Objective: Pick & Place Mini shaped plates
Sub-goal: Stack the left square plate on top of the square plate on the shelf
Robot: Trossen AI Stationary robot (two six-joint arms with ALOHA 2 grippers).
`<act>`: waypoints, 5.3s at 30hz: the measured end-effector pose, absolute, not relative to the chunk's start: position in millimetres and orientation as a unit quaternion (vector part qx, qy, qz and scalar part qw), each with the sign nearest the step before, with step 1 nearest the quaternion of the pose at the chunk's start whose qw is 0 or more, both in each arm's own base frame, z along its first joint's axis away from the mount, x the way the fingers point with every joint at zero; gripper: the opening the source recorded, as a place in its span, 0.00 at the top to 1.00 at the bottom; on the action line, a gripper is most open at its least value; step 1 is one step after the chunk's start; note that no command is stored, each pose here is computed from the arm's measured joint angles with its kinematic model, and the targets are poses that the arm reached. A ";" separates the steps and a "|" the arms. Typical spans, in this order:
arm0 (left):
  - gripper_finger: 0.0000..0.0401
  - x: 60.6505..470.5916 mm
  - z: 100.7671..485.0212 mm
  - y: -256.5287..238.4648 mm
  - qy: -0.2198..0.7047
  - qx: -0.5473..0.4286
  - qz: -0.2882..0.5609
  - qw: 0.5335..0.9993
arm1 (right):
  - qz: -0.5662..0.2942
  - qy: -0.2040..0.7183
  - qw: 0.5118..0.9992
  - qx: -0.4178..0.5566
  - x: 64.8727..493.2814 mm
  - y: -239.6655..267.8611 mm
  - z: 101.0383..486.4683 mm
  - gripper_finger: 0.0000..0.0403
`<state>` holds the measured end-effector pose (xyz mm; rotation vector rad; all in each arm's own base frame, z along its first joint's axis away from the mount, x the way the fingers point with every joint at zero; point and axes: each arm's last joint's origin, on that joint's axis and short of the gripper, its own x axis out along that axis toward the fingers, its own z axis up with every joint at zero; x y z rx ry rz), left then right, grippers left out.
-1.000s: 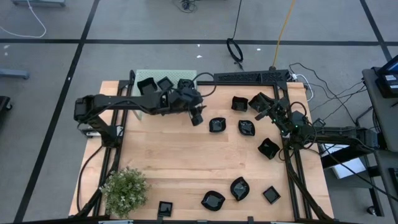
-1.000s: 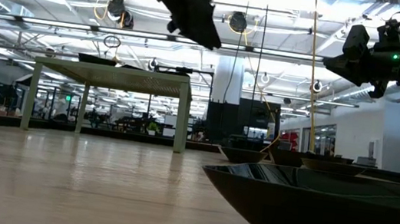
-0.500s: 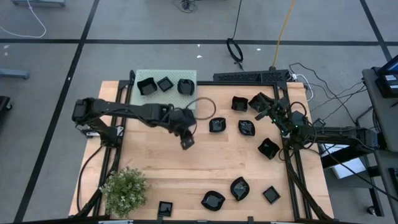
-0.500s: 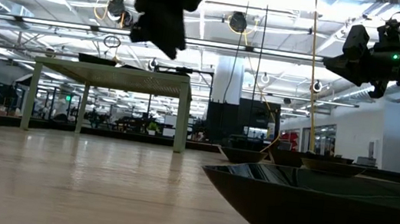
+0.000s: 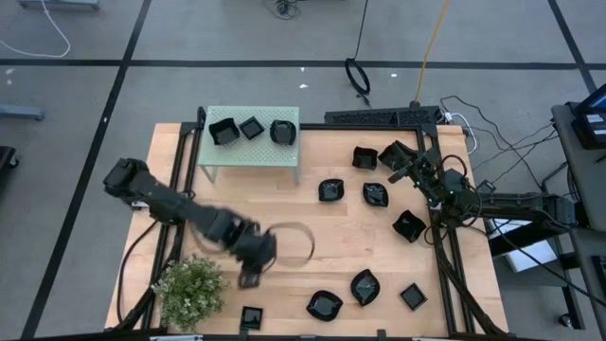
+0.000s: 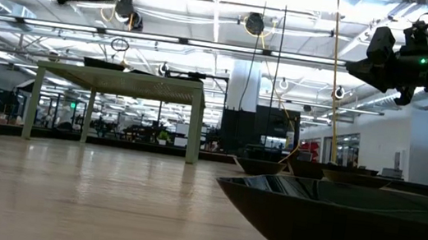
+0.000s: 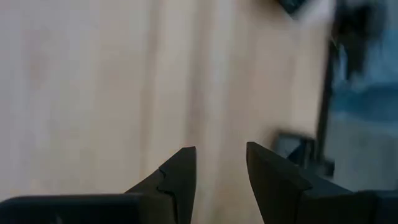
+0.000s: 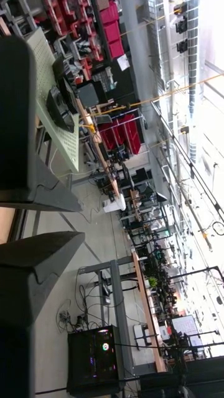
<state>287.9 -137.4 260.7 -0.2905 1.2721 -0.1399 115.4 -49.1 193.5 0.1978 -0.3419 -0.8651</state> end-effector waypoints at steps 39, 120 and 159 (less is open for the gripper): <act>0.64 272.6 143.1 -248.0 0.604 0.021 -0.113 0.788 | -0.416 -0.164 0.889 0.095 115.4 -49.1 193.5 0.87; 0.97 165.0 335.9 203.9 0.371 -0.037 0.253 0.893 | -0.417 -0.164 0.889 0.095 115.4 -49.1 193.5 0.87; 0.94 179.2 322.6 211.8 0.362 -0.114 0.261 0.888 | -0.416 -0.165 0.889 0.095 115.4 -49.1 193.5 0.87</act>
